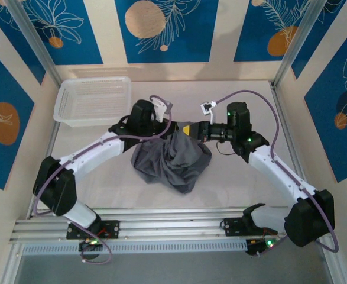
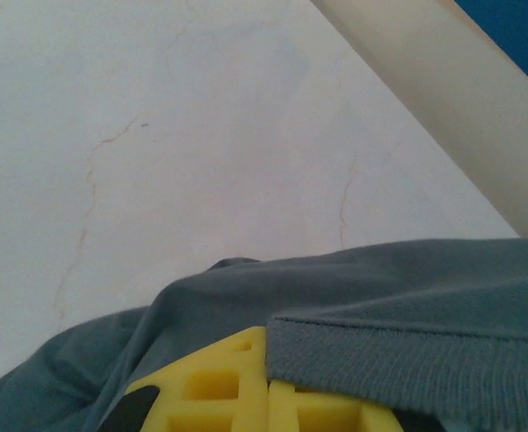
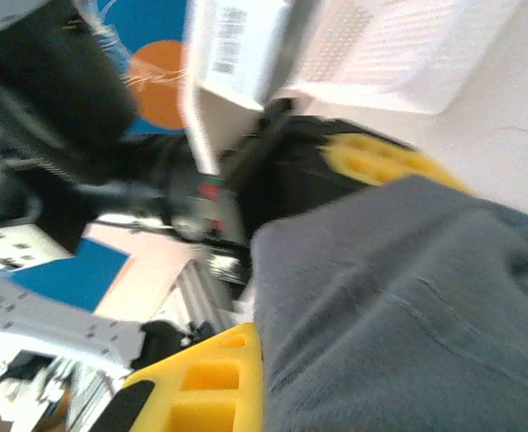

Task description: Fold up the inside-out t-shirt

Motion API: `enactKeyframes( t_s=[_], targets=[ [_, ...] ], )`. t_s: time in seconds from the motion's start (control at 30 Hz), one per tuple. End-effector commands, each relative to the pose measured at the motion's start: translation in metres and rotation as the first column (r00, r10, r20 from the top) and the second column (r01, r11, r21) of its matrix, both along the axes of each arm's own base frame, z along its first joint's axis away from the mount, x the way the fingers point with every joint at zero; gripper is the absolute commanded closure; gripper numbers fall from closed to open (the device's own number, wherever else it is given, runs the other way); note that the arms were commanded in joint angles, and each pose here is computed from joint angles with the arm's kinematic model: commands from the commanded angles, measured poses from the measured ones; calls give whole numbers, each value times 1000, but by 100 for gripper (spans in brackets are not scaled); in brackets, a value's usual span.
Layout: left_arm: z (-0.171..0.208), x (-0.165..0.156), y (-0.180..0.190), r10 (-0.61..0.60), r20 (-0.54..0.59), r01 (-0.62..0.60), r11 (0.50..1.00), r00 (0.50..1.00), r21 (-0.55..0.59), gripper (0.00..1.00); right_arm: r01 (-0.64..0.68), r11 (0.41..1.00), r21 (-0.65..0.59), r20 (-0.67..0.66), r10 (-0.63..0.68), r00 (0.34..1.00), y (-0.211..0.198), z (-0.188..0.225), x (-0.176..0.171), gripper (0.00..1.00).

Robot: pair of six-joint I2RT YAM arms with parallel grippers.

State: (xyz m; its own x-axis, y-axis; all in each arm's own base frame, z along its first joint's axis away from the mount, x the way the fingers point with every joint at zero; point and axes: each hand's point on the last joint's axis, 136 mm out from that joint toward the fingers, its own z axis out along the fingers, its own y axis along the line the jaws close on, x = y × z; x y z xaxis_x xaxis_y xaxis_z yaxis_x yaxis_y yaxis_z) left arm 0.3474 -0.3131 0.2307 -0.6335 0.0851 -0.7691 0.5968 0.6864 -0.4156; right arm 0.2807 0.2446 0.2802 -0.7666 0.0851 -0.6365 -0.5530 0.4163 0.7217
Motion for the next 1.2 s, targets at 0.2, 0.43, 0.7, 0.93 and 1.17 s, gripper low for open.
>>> enactKeyframes(
  t_s=[0.2, 0.43, 0.7, 0.93, 1.17],
  targets=[
    [99, -36, 28, -17, -116, -3, 986, 993, -168, 100, 230, 956, -182, 88, -218, 972, -49, -23, 24, 70],
    [86, -35, 32, 12, -162, -31, 993, 987, -118, 100, 305, 944, -126, 426, -226, 876, -15, 17, -32, 61],
    [92, -38, 32, 4, -165, -23, 994, 986, -110, 100, 454, 840, -298, 658, -163, 735, 31, 15, 6, 62],
    [91, -40, 38, 26, -165, -42, 994, 986, -96, 100, 390, 838, -382, 623, -78, 778, 60, -11, 41, 60],
    [101, -42, 38, 24, -159, -43, 992, 987, -116, 100, 438, 758, -484, 618, -59, 784, 67, -43, 68, 60]
  ],
)
